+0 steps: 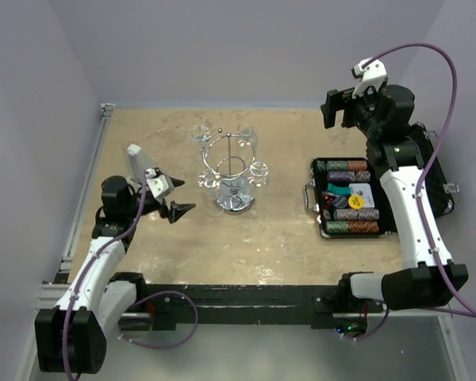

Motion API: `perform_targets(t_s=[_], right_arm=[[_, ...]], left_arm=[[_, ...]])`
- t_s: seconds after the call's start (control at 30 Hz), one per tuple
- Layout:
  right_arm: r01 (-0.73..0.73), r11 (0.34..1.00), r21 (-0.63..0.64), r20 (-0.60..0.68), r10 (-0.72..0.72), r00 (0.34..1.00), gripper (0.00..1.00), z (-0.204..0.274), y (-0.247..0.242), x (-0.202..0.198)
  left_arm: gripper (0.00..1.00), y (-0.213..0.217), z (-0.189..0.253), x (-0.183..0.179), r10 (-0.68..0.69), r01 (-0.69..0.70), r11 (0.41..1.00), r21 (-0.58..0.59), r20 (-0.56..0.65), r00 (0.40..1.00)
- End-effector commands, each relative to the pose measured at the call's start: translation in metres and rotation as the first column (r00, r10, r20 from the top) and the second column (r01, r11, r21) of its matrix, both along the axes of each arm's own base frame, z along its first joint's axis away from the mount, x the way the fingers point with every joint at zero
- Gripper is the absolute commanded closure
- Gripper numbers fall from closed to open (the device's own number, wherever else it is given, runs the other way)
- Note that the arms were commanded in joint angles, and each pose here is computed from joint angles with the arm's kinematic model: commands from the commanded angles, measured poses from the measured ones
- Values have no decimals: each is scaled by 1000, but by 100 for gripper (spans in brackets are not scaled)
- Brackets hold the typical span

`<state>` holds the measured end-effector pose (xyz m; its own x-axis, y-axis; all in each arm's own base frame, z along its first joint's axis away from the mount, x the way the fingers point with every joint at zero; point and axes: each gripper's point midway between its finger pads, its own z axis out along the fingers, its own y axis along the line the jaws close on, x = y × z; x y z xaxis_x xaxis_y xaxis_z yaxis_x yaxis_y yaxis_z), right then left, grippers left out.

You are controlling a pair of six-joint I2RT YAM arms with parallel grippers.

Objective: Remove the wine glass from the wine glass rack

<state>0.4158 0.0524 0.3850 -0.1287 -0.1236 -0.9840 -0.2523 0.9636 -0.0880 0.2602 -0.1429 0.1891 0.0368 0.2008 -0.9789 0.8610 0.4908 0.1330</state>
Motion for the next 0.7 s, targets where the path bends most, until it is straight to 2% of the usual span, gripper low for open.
perform_targets(t_s=[0.0, 0.23, 0.67], right_arm=[[45, 994, -98, 32, -42, 999, 2, 26, -15, -7], [43, 992, -122, 54, -36, 998, 2, 44, -16, -18], [34, 992, -120, 46, -29, 999, 2, 37, -16, -20]], left_arm=[[23, -22, 26, -3, -65, 79, 994, -82, 159, 985], [34, -35, 19, 0, -83, 100, 985, -142, 125, 989], [39, -60, 30, -2, -124, 150, 971, -185, 145, 982]])
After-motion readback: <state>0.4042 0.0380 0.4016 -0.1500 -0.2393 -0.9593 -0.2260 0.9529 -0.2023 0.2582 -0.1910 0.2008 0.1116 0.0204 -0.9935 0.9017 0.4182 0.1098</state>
